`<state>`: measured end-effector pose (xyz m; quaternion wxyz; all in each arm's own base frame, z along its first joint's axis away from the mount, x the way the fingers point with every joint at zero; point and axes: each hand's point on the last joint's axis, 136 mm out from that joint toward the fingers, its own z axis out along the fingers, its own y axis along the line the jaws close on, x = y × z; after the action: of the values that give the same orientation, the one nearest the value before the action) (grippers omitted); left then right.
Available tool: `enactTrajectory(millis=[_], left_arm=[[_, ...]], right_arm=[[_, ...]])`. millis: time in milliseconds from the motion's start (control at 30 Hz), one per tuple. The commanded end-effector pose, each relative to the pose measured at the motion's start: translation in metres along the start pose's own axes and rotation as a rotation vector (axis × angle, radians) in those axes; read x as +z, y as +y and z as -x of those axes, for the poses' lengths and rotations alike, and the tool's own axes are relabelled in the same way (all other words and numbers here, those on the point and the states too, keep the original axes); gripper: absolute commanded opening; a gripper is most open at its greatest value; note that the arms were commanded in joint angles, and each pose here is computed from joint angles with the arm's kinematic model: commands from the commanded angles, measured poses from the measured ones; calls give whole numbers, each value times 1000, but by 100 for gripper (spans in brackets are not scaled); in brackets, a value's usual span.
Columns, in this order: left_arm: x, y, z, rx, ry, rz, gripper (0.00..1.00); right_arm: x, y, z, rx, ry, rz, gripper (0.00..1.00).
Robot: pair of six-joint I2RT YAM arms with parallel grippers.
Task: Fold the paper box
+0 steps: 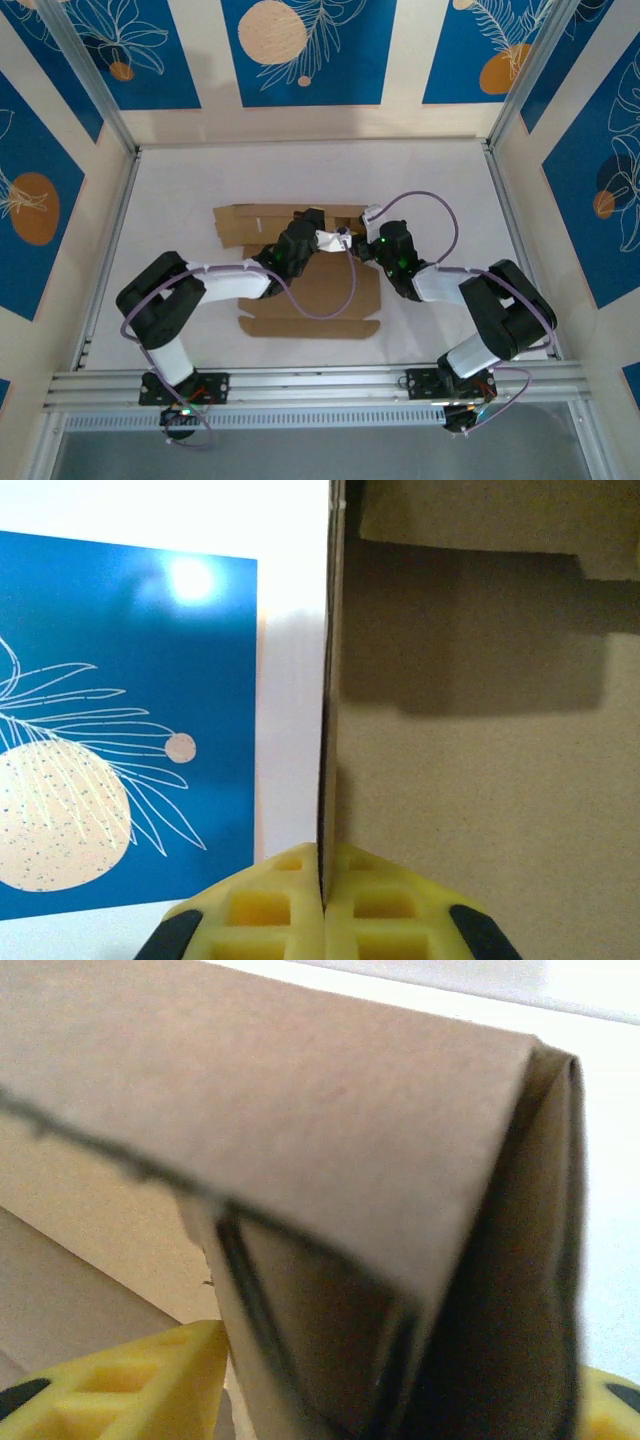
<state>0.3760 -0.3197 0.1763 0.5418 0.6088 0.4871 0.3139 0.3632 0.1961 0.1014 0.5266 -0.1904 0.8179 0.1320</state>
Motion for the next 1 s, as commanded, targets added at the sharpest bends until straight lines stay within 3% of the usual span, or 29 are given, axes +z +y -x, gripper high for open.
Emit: enactTrajectory(millis=[0,333,633,967], left_arm=[[0,-14,2,25,3,-2,0],[-2,-13,-1,39,9,9,0],[-1,-11,-1,38,14,19,0],[-6,-6,2,18,6,20,0]], right_arm=[[-5,18,9,-24,-85,72,56],[-15,19,-6,5,-91,96,56],[-17,19,-13,19,-68,105,43],[1,8,-11,11,-9,-21,38]])
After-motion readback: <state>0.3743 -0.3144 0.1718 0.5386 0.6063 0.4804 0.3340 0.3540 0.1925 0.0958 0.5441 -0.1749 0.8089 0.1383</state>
